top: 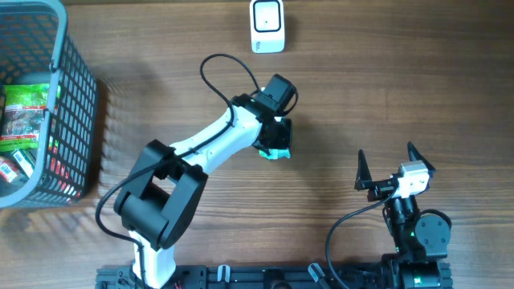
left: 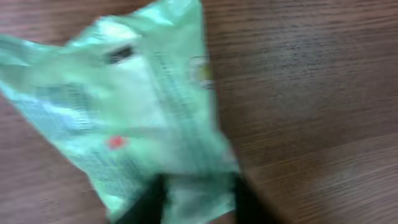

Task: Scan the item barcode
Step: 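Carry the pale green pack to table center and turn it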

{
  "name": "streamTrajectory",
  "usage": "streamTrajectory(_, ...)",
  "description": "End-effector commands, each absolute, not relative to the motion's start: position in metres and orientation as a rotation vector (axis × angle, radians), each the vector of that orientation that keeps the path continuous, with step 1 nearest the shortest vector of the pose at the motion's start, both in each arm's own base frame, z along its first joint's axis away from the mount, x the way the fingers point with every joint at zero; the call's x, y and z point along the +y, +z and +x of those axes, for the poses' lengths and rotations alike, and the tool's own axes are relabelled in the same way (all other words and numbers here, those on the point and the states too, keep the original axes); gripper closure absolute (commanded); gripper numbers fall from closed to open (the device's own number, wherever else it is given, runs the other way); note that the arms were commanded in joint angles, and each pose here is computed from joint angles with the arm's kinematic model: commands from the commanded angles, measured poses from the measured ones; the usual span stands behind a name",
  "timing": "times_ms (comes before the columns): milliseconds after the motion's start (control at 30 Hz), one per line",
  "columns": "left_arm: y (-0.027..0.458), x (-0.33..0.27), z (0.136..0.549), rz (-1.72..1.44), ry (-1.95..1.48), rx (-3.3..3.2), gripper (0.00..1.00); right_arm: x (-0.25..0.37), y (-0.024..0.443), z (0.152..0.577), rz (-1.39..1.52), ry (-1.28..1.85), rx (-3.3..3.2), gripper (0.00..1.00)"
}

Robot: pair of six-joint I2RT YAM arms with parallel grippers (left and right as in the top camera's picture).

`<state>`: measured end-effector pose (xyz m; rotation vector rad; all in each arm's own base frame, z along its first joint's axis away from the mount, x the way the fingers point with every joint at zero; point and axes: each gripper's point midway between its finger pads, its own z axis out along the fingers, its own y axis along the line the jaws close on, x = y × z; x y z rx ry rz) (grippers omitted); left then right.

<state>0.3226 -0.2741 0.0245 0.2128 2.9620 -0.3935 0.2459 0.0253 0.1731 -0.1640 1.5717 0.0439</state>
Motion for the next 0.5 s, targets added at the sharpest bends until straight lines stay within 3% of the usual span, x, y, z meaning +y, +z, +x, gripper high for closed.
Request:
streamTrajectory(0,-0.006,-0.248,0.307,0.178,-0.276,3.090,0.40,0.026,0.175,0.246,-0.165,0.046,1.563,0.00)
streamTrajectory(167,0.066,-0.236,0.344,0.110,-0.384,2.927,0.26,0.026,0.175,0.246,-0.165,0.046,1.563,0.00)
streamTrajectory(233,0.088,-0.231,0.349,0.089,-0.413,2.875,0.16,0.026,0.175,0.246,-0.165,0.046,1.563,0.00)
streamTrajectory(333,0.098,-0.225,0.343,0.075,-0.409,2.881,0.16,0.026,0.175,0.246,-0.165,0.046,1.563,0.00)
streamTrajectory(367,0.093,-0.225,0.339,0.080,-0.398,2.902,0.23,0.026,0.175,0.246,-0.165,0.046,1.563,0.00)
streamTrajectory(400,0.088,-0.225,0.335,0.089,-0.389,2.917,0.43,0.026,0.175,0.246,-0.165,0.046,1.563,0.00)
streamTrajectory(433,0.075,-0.225,0.326,0.104,-0.369,2.952,0.77,0.026,0.175,0.246,-0.165,0.046,1.563,0.00)
streamTrajectory(467,0.067,-0.225,0.320,0.113,-0.354,2.974,0.87,0.026,0.175,0.246,-0.165,0.046,1.563,0.00)
